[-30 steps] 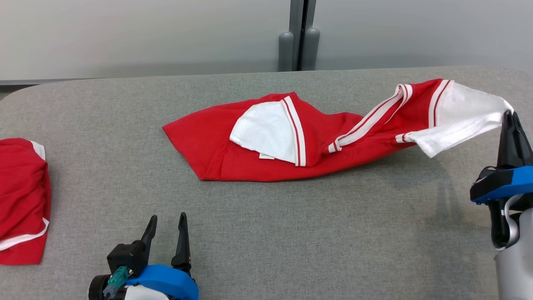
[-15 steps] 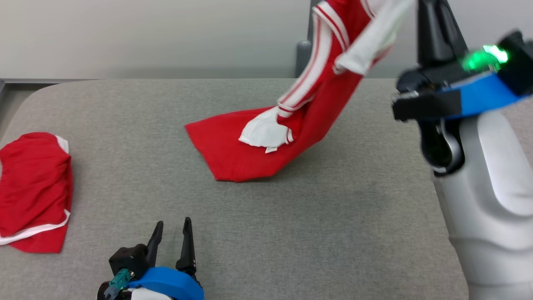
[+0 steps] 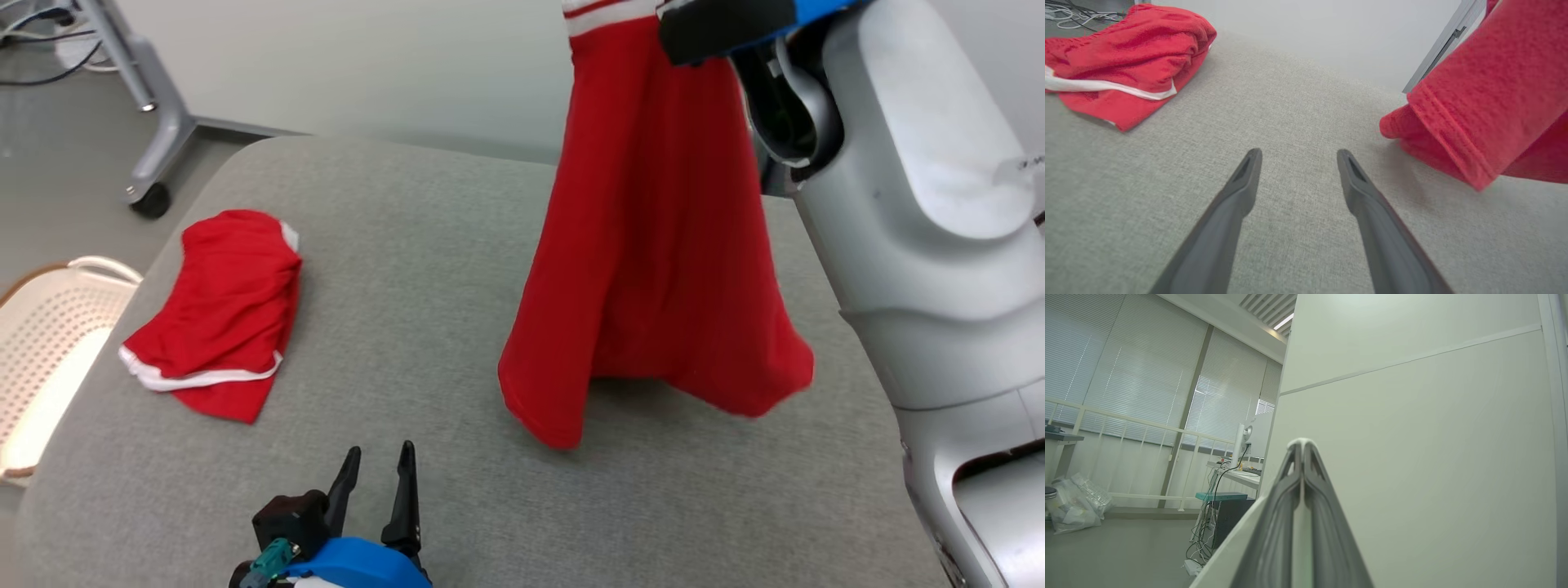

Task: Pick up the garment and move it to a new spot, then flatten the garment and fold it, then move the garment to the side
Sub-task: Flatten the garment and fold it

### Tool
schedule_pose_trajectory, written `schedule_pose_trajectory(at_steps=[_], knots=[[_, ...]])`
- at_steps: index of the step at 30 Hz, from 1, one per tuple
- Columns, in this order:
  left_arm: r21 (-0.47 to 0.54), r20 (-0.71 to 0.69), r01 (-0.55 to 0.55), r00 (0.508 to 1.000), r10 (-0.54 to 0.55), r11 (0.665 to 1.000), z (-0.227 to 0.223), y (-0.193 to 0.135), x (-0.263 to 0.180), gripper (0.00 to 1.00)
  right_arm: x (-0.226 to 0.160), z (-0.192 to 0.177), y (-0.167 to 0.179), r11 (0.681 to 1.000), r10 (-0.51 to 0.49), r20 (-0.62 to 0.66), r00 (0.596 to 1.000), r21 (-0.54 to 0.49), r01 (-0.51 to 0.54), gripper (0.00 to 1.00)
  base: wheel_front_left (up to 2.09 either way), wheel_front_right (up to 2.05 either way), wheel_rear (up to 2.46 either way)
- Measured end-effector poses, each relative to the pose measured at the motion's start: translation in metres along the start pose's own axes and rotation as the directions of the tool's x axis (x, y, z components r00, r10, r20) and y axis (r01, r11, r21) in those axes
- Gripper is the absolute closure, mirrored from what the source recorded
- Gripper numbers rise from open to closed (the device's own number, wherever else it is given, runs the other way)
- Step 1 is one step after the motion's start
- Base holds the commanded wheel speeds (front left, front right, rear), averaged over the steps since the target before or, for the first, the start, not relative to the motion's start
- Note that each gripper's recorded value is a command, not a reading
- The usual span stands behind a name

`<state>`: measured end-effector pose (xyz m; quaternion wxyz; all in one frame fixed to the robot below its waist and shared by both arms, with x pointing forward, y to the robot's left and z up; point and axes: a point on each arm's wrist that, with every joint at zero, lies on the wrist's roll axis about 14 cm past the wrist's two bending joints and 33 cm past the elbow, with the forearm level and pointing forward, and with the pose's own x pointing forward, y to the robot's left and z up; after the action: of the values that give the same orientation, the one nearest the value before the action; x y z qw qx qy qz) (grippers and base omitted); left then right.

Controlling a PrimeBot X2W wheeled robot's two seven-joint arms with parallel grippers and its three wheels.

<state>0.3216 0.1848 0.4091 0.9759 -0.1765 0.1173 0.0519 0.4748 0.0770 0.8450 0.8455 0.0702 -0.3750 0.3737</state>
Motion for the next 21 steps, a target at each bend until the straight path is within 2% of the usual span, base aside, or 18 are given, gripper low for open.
schedule_pose_trajectory(at_steps=[3,7,12,15,18,20,21], knots=[[-0.007,0.002,-0.021,1.0,0.021,1.0,0.0,0.005,-0.005,0.0,0.013,-0.003,0.009,1.0,0.021,0.006,1.0,0.003,-0.021,1.0,0.0,0.0,0.0],[-0.014,-0.001,-0.046,0.999,0.046,0.999,-0.002,0.011,-0.008,0.0,0.031,0.021,0.004,1.0,0.016,0.091,0.996,-0.016,-0.014,1.0,0.0,0.0,0.0],[-0.007,-0.009,-0.031,0.999,0.031,0.999,-0.003,0.005,-0.002,0.0,0.017,0.047,-0.022,0.999,-0.033,0.17,0.985,-0.03,0.039,1.0,0.0,0.0,0.0],[0.011,-0.037,0.007,0.999,-0.006,1.0,-0.01,-0.006,0.008,0.0,-0.019,0.033,-0.048,0.995,-0.072,0.126,0.989,-0.064,0.08,1.0,0.0,0.0,0.0],[0.031,-0.062,0.056,0.997,-0.054,0.998,-0.016,-0.02,0.02,0.0,-0.076,0.004,-0.088,0.979,-0.182,0.026,0.983,-0.091,0.184,1.0,0.0,0.0,0.0],[0.043,-0.072,0.088,0.994,-0.085,0.995,-0.018,-0.03,0.028,0.0,-0.132,-0.027,-0.12,0.951,-0.3,-0.094,0.949,-0.114,0.289,1.0,0.0,0.0,0.0],[0.052,-0.079,0.107,0.991,-0.103,0.993,-0.02,-0.036,0.032,0.0,-0.167,-0.045,-0.138,0.927,-0.371,-0.169,0.913,-0.136,0.351,1.0,0.0,0.0,0.0]])
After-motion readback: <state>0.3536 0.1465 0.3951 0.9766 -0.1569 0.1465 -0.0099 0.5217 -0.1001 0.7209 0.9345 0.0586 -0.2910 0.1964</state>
